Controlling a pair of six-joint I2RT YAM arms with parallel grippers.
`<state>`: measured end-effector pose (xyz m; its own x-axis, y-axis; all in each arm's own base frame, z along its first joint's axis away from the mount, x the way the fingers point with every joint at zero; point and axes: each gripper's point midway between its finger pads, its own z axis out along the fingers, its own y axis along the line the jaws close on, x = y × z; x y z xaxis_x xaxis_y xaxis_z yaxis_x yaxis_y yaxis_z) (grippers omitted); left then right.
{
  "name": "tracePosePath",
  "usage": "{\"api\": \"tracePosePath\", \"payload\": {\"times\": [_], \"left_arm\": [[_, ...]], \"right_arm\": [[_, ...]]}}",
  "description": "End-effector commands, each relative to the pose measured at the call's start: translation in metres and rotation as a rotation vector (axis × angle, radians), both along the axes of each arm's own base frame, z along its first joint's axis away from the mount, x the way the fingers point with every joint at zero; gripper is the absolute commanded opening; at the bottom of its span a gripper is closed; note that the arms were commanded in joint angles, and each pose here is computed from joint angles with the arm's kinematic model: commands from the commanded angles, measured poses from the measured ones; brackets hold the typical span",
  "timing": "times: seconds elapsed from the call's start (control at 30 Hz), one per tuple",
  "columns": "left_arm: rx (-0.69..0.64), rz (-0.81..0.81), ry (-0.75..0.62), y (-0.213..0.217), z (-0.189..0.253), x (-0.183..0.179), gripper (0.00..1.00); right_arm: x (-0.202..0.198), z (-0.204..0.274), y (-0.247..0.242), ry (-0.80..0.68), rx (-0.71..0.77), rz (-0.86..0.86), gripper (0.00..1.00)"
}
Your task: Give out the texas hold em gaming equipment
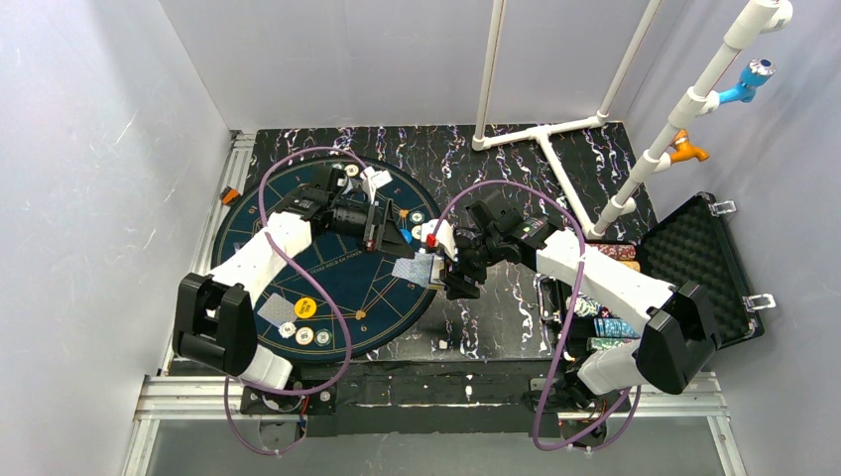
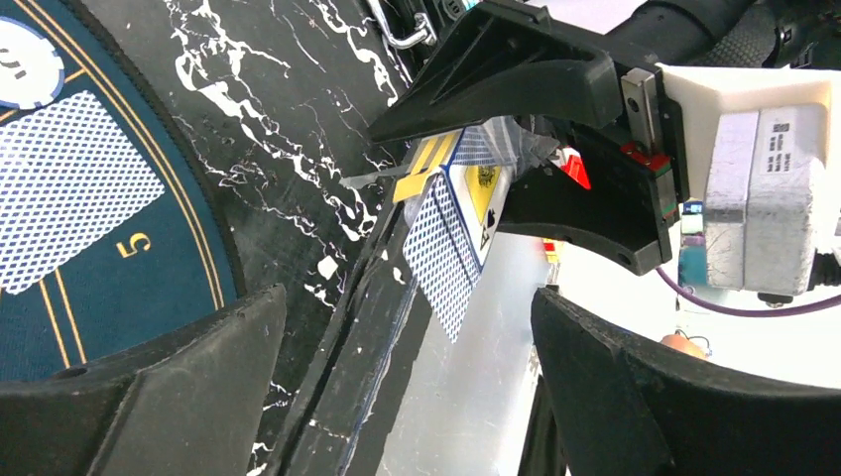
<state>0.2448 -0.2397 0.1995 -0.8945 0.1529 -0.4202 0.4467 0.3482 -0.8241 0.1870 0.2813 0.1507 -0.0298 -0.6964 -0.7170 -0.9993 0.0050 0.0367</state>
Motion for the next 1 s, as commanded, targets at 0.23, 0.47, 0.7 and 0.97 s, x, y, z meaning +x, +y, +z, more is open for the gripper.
{"api": "tracePosePath", "payload": {"times": [0.23, 0.47, 0.7, 0.97], "left_arm": [[0.019, -0.166, 0.074, -0.039, -0.011, -0.046, 0.67], [0.026, -0.166, 0.135, -0.030, -0.017, -0.054, 0.48], [-0.016, -0.076, 0.209, -0.014, -0.017, -0.034, 0.33], [-0.095, -0.084, 0.127, -0.014, 0.005, -0.038, 0.39]], "right_arm": [[0.006, 0.046, 0.017, -0.082, 0.132, 0.022, 0.01], [0.006, 0.051, 0.016, -0.076, 0.145, 0.021, 0.01], [0.004, 0.054, 0.014, -0.071, 0.154, 0.024, 0.01], [0.006, 0.047, 0.013, -0.067, 0.136, 0.015, 0.01]]}}
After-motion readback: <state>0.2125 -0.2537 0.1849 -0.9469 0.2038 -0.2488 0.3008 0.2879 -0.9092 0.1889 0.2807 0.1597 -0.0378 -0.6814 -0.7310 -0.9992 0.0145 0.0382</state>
